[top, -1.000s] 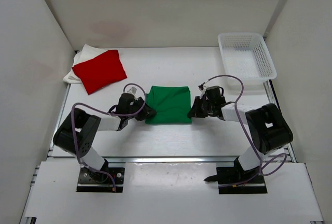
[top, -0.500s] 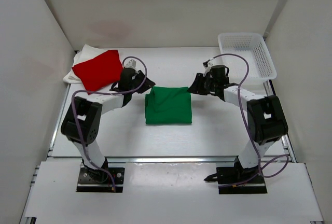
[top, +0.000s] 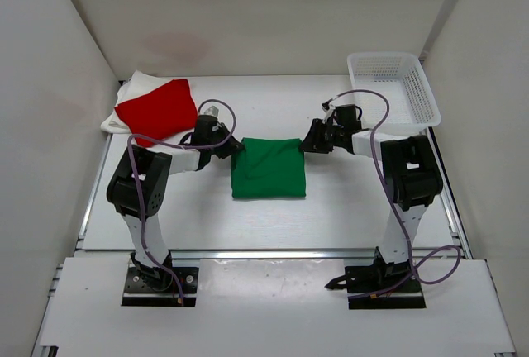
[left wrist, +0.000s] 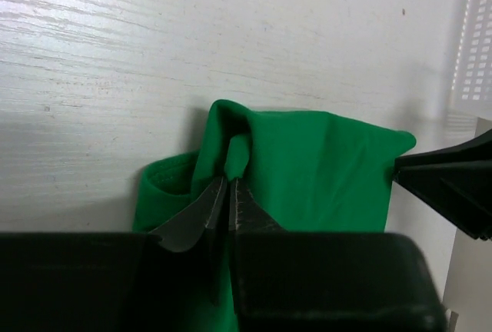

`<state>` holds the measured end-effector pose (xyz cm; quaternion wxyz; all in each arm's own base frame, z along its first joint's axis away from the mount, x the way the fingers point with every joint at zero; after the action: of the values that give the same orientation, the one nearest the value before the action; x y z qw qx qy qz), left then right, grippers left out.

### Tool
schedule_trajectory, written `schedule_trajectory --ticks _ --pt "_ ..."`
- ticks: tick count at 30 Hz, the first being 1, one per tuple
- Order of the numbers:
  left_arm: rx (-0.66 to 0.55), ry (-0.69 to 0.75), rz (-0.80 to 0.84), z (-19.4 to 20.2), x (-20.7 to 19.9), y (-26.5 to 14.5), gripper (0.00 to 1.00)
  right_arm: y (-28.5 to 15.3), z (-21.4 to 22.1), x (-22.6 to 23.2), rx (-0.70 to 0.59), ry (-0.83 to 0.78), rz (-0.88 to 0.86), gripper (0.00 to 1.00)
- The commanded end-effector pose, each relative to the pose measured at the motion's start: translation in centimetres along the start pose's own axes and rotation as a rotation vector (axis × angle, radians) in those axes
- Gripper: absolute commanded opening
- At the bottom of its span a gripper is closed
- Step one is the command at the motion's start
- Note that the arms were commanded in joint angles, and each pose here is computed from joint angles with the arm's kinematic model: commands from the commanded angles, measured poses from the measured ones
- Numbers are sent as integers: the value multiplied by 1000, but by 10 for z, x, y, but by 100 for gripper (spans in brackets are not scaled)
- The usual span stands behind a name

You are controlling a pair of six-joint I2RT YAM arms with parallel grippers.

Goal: Fold and stack the t-shirts
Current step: Fold the long partially folded tshirt into a neat square

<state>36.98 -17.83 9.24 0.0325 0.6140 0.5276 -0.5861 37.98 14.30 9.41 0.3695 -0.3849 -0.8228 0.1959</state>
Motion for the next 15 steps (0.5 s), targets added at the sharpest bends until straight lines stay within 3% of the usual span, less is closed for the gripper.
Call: schedule_trajectory --ticks 1,5,15 --pt "-7 -2 37 -5 -2 -3 14 4 -21 0 -71 -13 -60 30" --pt "-17 -48 55 -5 3 -8 2 8 -20 -6 -69 13 -63 1" --pt "-95 -219 96 -11 29 -40 0 -1 -5 -12 -73 61 -33 0"
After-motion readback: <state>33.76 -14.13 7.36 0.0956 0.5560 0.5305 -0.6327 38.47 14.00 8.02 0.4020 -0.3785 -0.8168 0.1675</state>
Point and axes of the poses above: each gripper's point midway between its finger pads, its own y axis out along the fingers, its own x axis along the line the jaws close on, z = x × y, the point moved 8 cm from there along -y, back along the fingers, and after that the axes turned 15 degrees about -y, right-handed, at the moved point
